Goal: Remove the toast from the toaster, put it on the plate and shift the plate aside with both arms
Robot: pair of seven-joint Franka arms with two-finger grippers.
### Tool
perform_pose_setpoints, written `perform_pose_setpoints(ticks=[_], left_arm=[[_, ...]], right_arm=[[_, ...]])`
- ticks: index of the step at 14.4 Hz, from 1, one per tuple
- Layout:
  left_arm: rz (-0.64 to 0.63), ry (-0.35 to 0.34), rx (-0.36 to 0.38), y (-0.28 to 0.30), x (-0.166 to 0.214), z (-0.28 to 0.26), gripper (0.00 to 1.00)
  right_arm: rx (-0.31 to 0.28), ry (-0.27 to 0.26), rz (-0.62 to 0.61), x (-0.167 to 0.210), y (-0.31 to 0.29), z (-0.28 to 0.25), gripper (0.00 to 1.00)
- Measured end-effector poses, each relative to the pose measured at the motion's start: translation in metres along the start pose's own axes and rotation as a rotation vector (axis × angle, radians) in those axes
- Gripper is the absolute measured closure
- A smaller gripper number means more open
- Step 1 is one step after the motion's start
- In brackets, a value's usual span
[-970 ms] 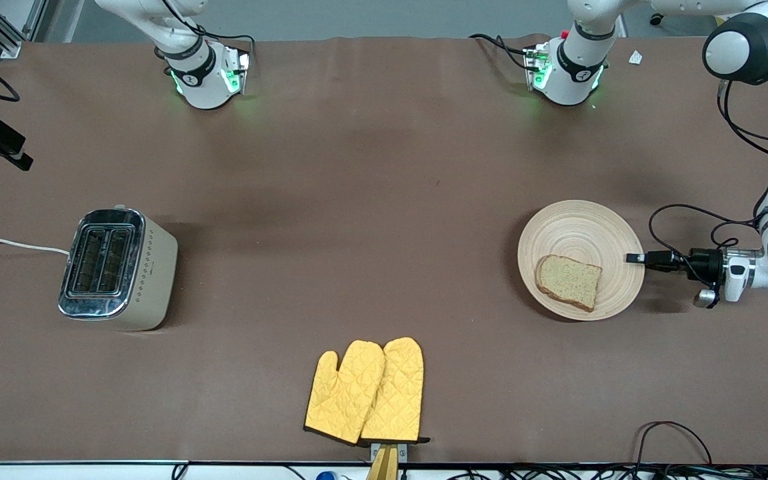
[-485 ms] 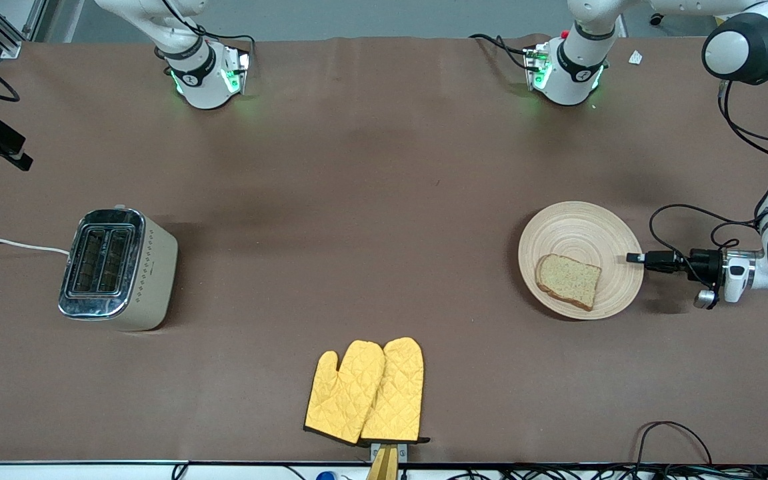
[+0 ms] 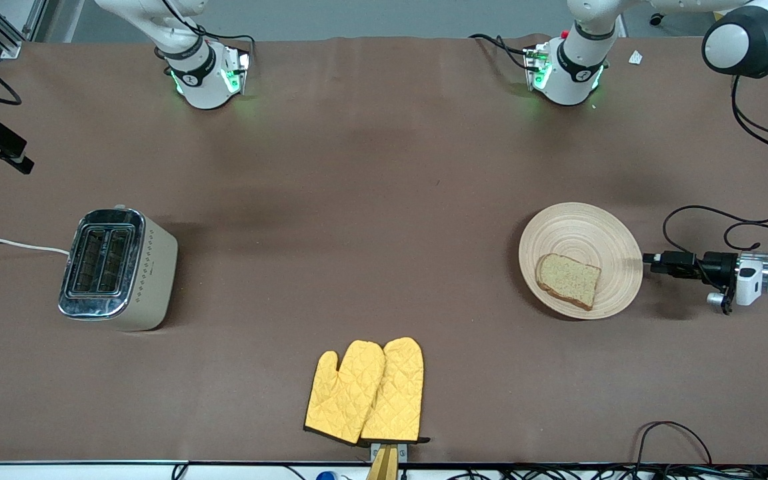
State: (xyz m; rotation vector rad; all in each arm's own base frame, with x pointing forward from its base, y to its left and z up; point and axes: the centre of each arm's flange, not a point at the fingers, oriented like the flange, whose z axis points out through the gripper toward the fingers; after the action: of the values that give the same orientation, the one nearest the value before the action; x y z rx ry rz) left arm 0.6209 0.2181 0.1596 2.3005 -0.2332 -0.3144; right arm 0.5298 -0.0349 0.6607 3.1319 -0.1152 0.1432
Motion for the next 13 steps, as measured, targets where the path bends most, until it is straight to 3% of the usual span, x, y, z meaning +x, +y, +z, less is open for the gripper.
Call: perform_pose_setpoints(ticks=[2,5,9,11,13], left_arm=[[0.018,-0.001,0.075,0.010,0.007,-0.009,0.00],[0.082,0.014,0.266,0.031,0.026,-0.029,0.00],[0.119,0.033,0.480,0.134,0.052,-0.076,0.00],[0.113,0.091,0.538,0.203,0.053,-0.103,0.00],[0.057,0.106,0.538,0.272,0.044,-0.117,0.00]], right_arm=[[0.000,-0.001,0.000,0.001,0.000,0.002,0.00],[0.000,-0.001,0.001,0.001,0.000,0.003,0.00],[0.000,-0.040,0.004,-0.003,0.002,0.007,0.00],[0.000,-0.050,0.003,-0.004,0.002,0.008,0.00],[0.000,-0.060,0.002,-0.005,0.001,0.009,0.00]])
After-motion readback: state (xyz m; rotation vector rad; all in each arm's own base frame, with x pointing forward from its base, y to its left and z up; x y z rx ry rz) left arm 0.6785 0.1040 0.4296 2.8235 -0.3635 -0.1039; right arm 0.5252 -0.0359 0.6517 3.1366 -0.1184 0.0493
